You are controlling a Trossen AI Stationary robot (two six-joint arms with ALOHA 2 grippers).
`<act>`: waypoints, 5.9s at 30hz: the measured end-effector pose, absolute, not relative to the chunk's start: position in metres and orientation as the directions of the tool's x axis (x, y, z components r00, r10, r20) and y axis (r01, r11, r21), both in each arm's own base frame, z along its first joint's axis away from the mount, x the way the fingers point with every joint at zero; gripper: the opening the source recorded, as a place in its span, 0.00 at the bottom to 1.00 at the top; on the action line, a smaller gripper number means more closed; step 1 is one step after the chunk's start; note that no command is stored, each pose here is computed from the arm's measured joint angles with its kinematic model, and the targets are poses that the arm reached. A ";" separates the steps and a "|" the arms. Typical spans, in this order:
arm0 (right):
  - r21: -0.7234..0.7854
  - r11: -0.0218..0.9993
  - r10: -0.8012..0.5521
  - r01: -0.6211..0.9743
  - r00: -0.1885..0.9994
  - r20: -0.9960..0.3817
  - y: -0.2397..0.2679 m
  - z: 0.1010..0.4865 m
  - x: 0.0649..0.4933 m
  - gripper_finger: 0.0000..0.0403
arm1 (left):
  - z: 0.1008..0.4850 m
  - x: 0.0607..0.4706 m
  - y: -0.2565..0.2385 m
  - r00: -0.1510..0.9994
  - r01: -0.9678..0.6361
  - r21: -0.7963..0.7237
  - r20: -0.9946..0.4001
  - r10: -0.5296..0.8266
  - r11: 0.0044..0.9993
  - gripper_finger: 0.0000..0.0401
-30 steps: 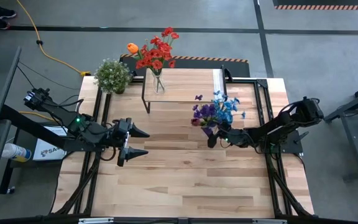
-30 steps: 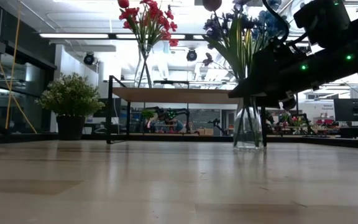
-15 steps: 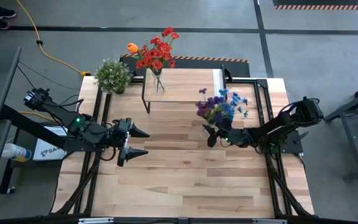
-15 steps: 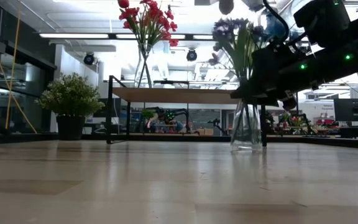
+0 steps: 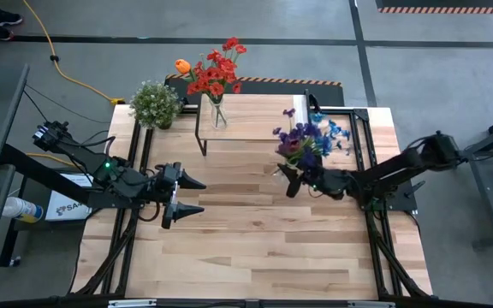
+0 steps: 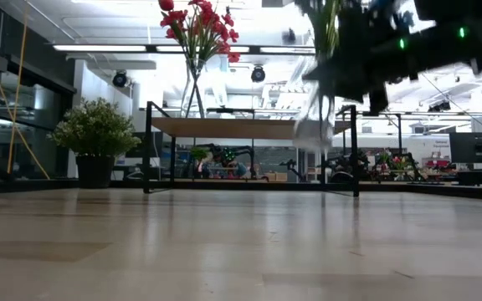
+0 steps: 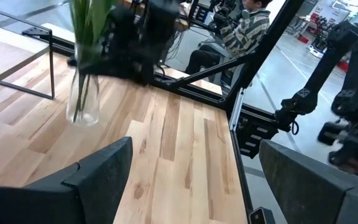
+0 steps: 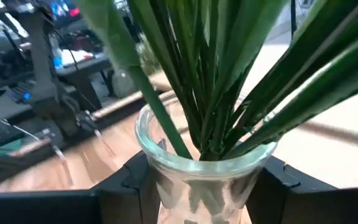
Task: Pick and place flowers into a vace then onto a shelf
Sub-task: Put the transparent vase with flowers on the shelf
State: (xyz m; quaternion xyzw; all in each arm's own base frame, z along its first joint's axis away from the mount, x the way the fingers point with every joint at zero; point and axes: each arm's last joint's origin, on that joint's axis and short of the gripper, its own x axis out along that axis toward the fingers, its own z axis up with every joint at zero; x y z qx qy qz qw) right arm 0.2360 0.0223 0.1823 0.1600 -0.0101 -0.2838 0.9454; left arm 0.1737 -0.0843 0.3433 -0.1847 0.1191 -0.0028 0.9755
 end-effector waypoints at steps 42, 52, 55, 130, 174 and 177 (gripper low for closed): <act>0.190 0.681 -0.711 0.707 0.701 -0.060 -0.091 0.395 0.214 0.41 | 0.337 0.172 -0.083 0.957 -0.069 -0.328 -0.290 -0.030 0.942 0.95; 0.183 0.701 -0.673 0.689 0.724 -0.148 -0.137 0.360 0.250 0.41 | 0.337 0.172 -0.082 0.959 -0.095 -0.326 -0.284 -0.001 0.941 0.95; 0.167 0.685 -0.684 0.709 0.705 -0.190 -0.145 0.347 0.259 0.41 | 0.337 0.172 -0.082 0.959 -0.095 -0.326 -0.285 -0.001 0.941 0.95; 0.113 0.672 -0.709 0.732 0.680 -0.187 -0.133 0.272 0.239 0.41 | 0.338 0.172 -0.081 0.960 -0.141 -0.384 -0.280 0.031 0.912 0.95; 0.110 0.786 -0.577 0.608 0.786 -0.223 -0.134 0.269 0.240 0.64 | 0.336 0.172 -0.081 0.956 -0.144 -0.376 -0.293 0.030 0.916 0.95; 0.096 0.786 -0.581 0.611 0.783 -0.223 -0.134 0.269 0.240 0.64 | 0.336 0.171 -0.081 0.954 -0.146 -0.371 -0.298 0.032 0.917 0.95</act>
